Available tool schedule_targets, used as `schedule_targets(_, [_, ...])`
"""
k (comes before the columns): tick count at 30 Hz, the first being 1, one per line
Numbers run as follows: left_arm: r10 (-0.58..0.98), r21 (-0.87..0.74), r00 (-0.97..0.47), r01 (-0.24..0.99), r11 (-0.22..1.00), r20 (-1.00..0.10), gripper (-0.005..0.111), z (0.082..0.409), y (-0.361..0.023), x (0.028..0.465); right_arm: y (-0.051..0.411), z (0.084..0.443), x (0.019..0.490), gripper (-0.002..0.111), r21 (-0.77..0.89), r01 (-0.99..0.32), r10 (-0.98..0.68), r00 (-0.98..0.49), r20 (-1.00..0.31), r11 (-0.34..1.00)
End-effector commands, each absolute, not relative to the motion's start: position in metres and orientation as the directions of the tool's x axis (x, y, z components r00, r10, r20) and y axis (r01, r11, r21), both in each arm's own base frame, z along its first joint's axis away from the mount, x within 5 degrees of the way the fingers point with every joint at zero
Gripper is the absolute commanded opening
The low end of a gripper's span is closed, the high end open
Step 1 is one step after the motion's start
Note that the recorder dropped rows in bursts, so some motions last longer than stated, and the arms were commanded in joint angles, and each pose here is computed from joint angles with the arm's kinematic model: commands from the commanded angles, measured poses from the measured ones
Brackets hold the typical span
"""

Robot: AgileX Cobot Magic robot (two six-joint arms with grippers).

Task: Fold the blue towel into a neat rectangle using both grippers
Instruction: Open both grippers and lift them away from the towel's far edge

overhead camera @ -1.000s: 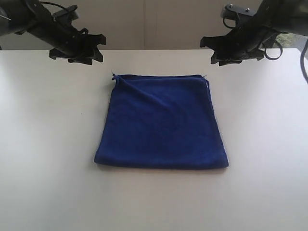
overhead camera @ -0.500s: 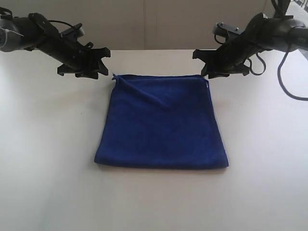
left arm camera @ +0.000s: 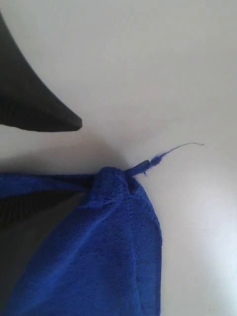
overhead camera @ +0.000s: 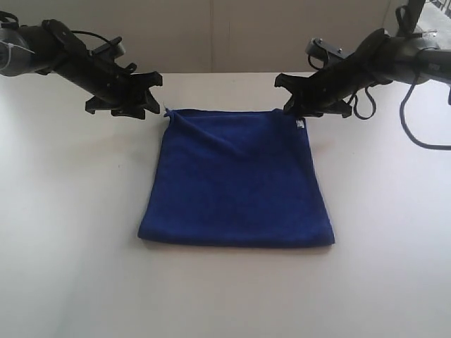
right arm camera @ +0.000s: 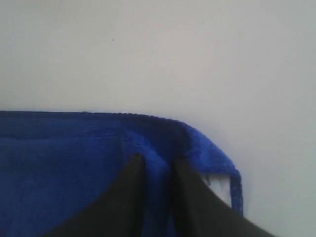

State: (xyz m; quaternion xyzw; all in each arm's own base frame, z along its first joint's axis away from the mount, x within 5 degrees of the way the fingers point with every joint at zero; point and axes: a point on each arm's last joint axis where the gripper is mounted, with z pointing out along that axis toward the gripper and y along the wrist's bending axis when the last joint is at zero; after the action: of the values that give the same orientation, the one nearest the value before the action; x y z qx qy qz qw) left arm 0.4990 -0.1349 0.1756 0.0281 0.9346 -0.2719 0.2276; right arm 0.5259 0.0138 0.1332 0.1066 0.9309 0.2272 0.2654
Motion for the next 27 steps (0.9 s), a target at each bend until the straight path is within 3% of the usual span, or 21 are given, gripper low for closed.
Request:
schedule_targets(1, [-0.078, -0.516, -0.899, 0.175, 0.839, -0.431, 0.044, 0.181, -0.134, 0.498, 0.009, 0.136, 0.528, 0.007, 0.466, 0.055, 0.305, -0.822, -0.481, 0.883])
schedule_targets(4, [-0.077, -0.515, -0.898, 0.176, 0.839, -0.433, 0.044, 0.181, -0.134, 0.498, 0.009, 0.141, 0.53, 0.0, 0.431, -0.004, 0.247, -0.814, -0.526, 0.902])
schedule_targets(9, [-0.066, -0.502, -0.897, 0.182, 0.846, -0.437, 0.044, 0.181, -0.133, 0.498, 0.008, 0.157, 0.533, 0.0, 0.352, -0.107, 0.143, -0.777, -0.614, 0.93])
schedule_targets(15, [-0.063, -0.498, -0.897, 0.183, 0.848, -0.438, 0.044, 0.181, -0.133, 0.498, 0.004, 0.17, 0.532, 0.0, 0.295, -0.131, 0.097, -0.756, -0.648, 0.947])
schedule_targets(27, [-0.062, -0.499, -0.898, 0.183, 0.847, -0.436, 0.044, 0.18, -0.133, 0.498, -0.005, 0.166, 0.53, 0.0, 0.247, -0.025, 0.133, -0.788, -0.601, 0.969])
